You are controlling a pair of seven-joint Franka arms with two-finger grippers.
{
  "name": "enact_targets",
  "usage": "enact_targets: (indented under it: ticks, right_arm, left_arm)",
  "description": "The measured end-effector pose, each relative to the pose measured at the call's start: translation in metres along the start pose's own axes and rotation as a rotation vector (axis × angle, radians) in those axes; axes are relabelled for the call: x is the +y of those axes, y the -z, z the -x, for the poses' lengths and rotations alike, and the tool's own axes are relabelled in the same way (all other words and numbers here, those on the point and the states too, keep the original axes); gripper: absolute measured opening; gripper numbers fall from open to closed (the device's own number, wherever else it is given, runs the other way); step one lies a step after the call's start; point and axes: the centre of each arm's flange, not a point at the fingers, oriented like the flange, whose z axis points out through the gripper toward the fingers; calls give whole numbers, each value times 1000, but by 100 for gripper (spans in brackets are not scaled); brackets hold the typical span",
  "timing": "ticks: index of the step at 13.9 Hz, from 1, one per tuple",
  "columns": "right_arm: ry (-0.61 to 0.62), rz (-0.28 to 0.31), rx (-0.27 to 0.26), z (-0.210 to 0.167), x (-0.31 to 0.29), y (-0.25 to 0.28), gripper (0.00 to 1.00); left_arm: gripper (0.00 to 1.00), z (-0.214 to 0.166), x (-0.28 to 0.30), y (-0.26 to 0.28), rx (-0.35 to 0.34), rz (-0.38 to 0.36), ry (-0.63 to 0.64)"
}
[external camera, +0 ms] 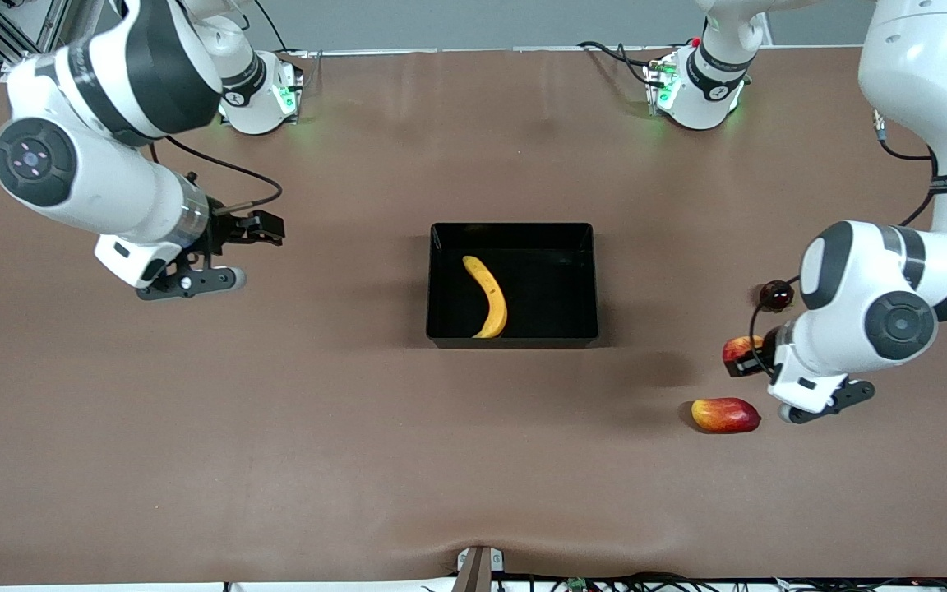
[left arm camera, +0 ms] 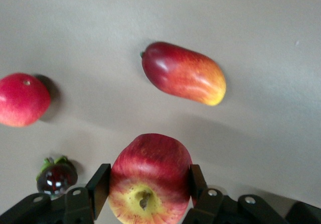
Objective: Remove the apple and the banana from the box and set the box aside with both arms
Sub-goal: 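Carry the apple beside the mango and open the left gripper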
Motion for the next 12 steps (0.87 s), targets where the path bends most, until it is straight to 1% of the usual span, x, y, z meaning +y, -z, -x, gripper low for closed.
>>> enact_targets:
  ticks: [5, 7, 10, 12]
  right_arm:
    - [-17, -3, 7, -1, 10, 4, 100]
    - [-22, -4, 10, -1, 13, 5, 100]
    - [-56, -16, 44, -7, 33, 11, 100]
    - [-77, -20, 48, -10, 45, 11, 100]
  left_arm:
    - [68, -16, -4, -26, 39, 40, -56]
    - [68, -16, -3, -27, 41, 43, -61]
    - [68, -16, -3, -28, 40, 43, -61]
    - [68, -16, -3, -31, 36, 42, -61]
